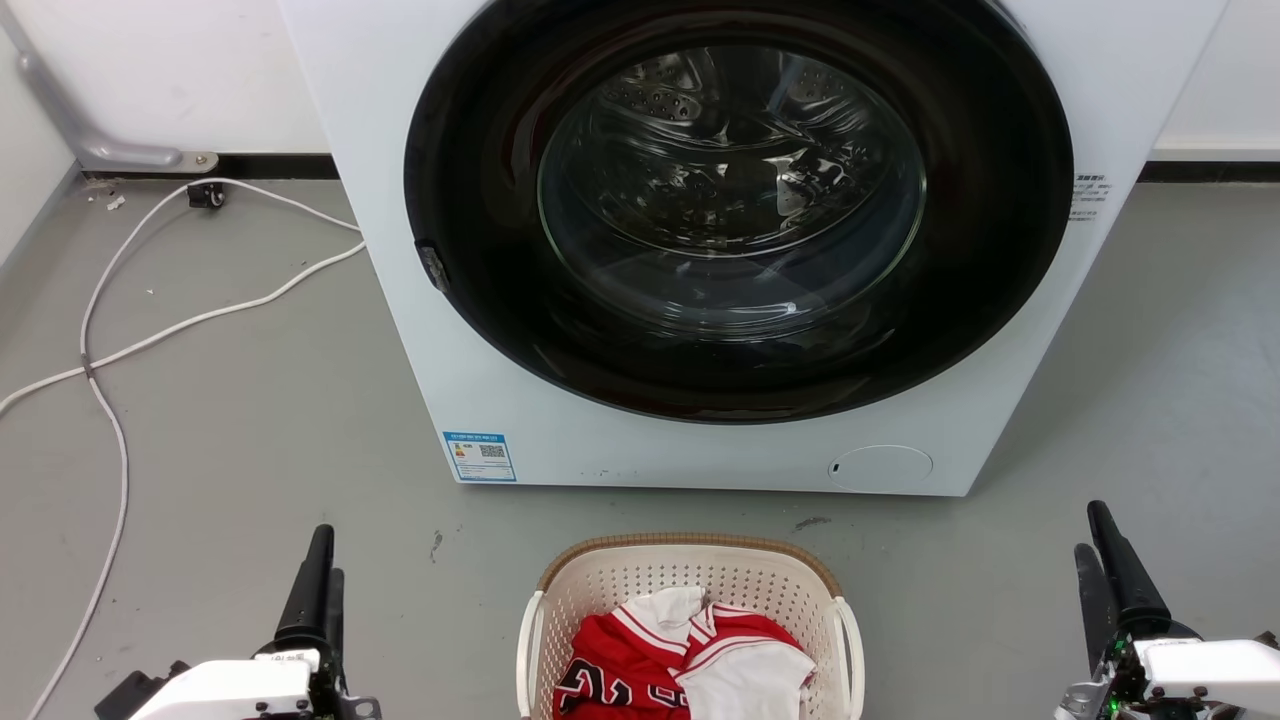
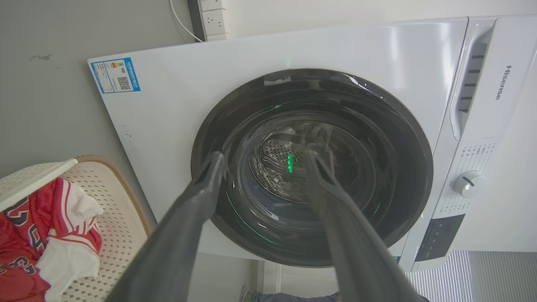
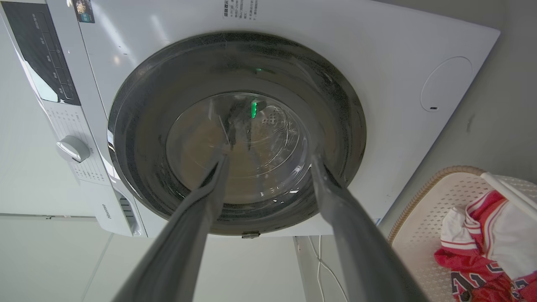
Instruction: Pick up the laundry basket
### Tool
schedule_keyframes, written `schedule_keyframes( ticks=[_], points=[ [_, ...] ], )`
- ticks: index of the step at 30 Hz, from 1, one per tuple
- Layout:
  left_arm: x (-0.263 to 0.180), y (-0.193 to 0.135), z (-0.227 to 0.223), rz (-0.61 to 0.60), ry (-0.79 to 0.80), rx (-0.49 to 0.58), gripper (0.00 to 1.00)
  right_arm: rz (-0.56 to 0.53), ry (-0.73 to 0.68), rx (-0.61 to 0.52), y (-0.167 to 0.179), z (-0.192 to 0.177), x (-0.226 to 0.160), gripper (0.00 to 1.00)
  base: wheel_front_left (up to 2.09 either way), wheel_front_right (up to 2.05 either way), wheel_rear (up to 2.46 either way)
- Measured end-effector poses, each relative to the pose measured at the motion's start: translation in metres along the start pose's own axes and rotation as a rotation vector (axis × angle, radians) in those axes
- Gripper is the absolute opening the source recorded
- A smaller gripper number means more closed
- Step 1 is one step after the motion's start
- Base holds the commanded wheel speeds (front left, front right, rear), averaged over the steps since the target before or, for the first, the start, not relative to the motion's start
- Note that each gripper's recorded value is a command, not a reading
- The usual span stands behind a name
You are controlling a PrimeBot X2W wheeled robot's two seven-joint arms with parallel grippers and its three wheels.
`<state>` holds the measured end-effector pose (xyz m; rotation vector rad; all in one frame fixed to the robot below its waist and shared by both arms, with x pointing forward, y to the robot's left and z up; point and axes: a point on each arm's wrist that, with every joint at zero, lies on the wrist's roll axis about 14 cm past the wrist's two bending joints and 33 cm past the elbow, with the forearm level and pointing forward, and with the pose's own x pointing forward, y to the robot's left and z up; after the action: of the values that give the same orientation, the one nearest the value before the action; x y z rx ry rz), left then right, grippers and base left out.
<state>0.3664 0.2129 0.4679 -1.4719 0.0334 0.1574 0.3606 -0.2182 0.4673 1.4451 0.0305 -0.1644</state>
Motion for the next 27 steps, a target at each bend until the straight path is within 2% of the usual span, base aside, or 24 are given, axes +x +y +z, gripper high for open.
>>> schedule_keyframes(
  ticks=[9, 18, 27],
  points=[
    [0.000, -0.009, 0.014, -0.019, -0.054, 0.129, 1.00, 0.004, -0.037, -0.239, 0.002, 0.011, -0.003, 1.00, 0.00, 0.00, 0.00],
    [-0.001, -0.029, 0.026, -0.053, -0.114, 0.276, 1.00, 0.108, -0.071, -0.540, 0.038, 0.014, 0.000, 1.00, 0.00, 0.00, 0.00],
    [-0.003, -0.054, 0.036, -0.089, -0.179, 0.417, 1.00, 0.230, -0.091, -0.739, 0.075, 0.002, -0.001, 1.00, 0.00, 0.00, 0.00]
  ],
)
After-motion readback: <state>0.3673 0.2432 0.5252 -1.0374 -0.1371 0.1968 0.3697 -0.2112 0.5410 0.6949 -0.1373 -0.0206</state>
